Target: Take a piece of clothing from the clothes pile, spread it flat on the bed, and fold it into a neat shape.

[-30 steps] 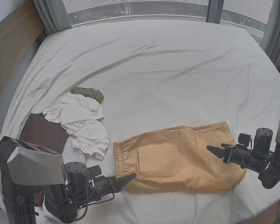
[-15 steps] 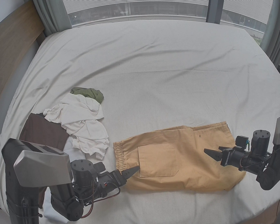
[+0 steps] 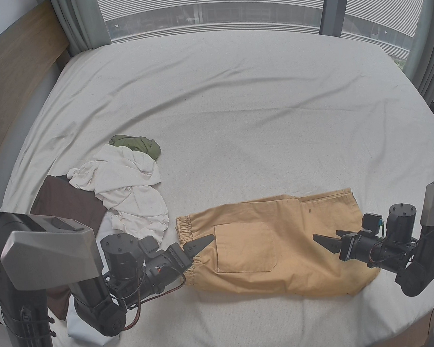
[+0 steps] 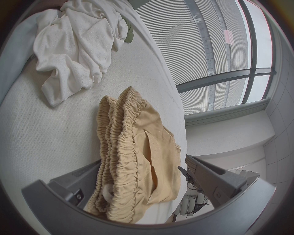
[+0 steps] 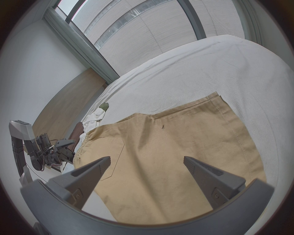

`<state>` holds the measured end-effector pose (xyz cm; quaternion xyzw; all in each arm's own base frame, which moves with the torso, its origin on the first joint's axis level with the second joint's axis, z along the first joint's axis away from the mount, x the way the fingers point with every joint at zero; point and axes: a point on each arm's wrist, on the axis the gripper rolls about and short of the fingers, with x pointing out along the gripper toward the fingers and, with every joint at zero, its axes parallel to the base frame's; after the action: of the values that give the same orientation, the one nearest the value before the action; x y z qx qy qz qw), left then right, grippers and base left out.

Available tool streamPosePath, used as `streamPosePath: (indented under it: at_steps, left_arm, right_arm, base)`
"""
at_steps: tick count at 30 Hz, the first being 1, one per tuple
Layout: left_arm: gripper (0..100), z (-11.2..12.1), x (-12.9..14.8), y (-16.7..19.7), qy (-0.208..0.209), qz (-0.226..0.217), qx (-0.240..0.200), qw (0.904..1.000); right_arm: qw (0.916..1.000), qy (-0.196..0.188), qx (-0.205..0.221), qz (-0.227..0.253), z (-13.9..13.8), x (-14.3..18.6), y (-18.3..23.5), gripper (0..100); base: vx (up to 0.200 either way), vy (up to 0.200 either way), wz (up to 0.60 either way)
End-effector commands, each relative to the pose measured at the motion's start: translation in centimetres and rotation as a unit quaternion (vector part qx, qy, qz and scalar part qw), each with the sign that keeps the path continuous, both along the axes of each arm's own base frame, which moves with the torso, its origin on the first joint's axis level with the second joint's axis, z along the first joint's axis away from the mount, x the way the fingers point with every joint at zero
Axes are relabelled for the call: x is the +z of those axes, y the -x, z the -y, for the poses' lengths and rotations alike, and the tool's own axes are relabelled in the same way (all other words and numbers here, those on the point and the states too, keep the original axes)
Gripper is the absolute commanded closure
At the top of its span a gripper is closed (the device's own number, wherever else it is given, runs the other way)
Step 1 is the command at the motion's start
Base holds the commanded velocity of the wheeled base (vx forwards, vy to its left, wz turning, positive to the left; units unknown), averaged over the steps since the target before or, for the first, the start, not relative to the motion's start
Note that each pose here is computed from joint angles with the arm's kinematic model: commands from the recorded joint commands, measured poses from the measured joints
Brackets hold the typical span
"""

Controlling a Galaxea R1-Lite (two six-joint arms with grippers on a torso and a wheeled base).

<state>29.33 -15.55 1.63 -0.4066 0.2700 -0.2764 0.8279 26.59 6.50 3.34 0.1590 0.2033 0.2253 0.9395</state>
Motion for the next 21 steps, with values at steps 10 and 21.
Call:
streamPosePath:
  at_steps: [10,21]
  left_arm:
    - [100,0.0,-0.7,-0.4,-0.006,-0.003,0.006,1.0000]
    - [100,-2.3,1.1,1.5,-0.039,0.013,0.013,0.9991]
  right_arm:
    - [1.0000,0.001,0.004,-0.004,-0.2,-0.2,0.1,0]
    - [0.9997,0.005,0.004,-0.022,-0.2,-1.2,0.0,0]
  base:
    - [0.000,0.000,0.00]
    - [0.000,0.000,0.00]
